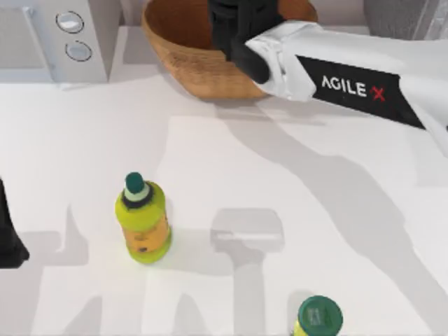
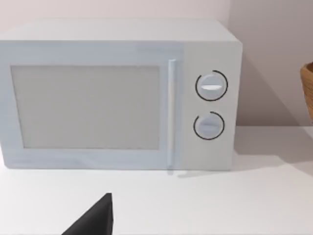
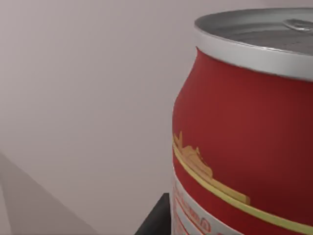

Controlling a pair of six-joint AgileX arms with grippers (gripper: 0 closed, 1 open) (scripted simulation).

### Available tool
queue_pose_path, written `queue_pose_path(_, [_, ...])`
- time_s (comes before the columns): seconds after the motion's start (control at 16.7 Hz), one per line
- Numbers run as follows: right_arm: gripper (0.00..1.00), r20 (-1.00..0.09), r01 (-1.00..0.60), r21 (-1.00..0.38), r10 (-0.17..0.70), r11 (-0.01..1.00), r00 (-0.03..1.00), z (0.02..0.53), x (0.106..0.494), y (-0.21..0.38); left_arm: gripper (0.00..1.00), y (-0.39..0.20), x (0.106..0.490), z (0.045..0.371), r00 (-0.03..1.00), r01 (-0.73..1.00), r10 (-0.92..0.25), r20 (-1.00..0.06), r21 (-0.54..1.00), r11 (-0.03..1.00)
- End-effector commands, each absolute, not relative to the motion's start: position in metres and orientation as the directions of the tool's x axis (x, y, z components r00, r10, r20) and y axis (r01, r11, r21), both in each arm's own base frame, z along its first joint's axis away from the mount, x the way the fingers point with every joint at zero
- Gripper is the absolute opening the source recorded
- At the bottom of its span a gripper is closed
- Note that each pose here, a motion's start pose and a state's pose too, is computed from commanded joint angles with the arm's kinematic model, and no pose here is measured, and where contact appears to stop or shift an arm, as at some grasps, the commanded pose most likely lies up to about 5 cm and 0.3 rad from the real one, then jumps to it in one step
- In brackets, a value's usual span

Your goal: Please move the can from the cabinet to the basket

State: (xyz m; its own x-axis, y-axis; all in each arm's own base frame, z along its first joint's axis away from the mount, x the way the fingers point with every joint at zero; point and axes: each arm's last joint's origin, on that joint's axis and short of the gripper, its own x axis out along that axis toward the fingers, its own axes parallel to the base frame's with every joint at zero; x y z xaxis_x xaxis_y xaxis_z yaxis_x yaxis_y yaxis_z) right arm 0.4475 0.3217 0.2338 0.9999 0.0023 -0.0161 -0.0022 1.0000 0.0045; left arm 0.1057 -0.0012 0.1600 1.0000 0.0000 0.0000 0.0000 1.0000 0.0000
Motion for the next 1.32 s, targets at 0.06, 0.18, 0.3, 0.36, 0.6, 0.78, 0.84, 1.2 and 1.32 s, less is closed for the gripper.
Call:
queue_pose_path(0.06, [0.0, -0.016, -0.002, 0.004, 0.002, 1.0, 1.0, 0.234, 0.448, 0.322, 1.0, -0.001, 0.106, 0.16, 1.0, 0.0, 0.0, 0.0, 0.0, 1.0])
queue_pose_path(0.18, [0.0, -0.016, -0.002, 0.004, 0.002, 1.0, 1.0, 0.234, 0.448, 0.322, 1.0, -0.001, 0.106, 0.16, 1.0, 0.0, 0.0, 0.0, 0.0, 1.0])
queue_pose_path(0.3, [0.0, -0.029, -0.001, -0.003, 0.001, 1.0, 1.0, 0.228, 0.45, 0.32, 1.0, -0.001, 0.106, 0.16, 1.0, 0.0, 0.0, 0.0, 0.0, 1.0])
queue_pose_path(0.36, [0.0, -0.029, -0.001, -0.003, 0.001, 1.0, 1.0, 0.227, 0.452, 0.32, 1.0, -0.001, 0.106, 0.16, 1.0, 0.0, 0.0, 0.0, 0.0, 1.0])
queue_pose_path(0.6, [0.0, -0.018, -0.002, 0.004, 0.002, 1.0, 1.0, 0.225, 0.466, 0.322, 1.0, -0.001, 0.106, 0.16, 1.0, 0.0, 0.0, 0.0, 0.0, 1.0])
queue_pose_path(0.78, [0.0, -0.016, -0.002, 0.004, 0.002, 1.0, 1.0, 0.223, 0.47, 0.322, 1.0, -0.001, 0.106, 0.16, 1.0, 0.0, 0.0, 0.0, 0.0, 1.0])
queue_pose_path(0.84, [0.0, -0.016, -0.002, 0.004, 0.002, 1.0, 1.0, 0.223, 0.47, 0.322, 1.0, -0.001, 0.106, 0.16, 1.0, 0.0, 0.0, 0.0, 0.0, 1.0])
queue_pose_path(1.2, [0.38, -0.016, -0.002, 0.004, 0.002, 1.0, 1.0, 0.223, 0.47, 0.322, 1.0, -0.001, 0.106, 0.16, 1.0, 0.0, 0.0, 0.0, 0.0, 1.0])
queue_pose_path(1.32, [0.53, -0.016, -0.002, 0.004, 0.002, 1.0, 1.0, 0.223, 0.47, 0.322, 1.0, -0.001, 0.106, 0.16, 1.0, 0.0, 0.0, 0.0, 0.0, 1.0])
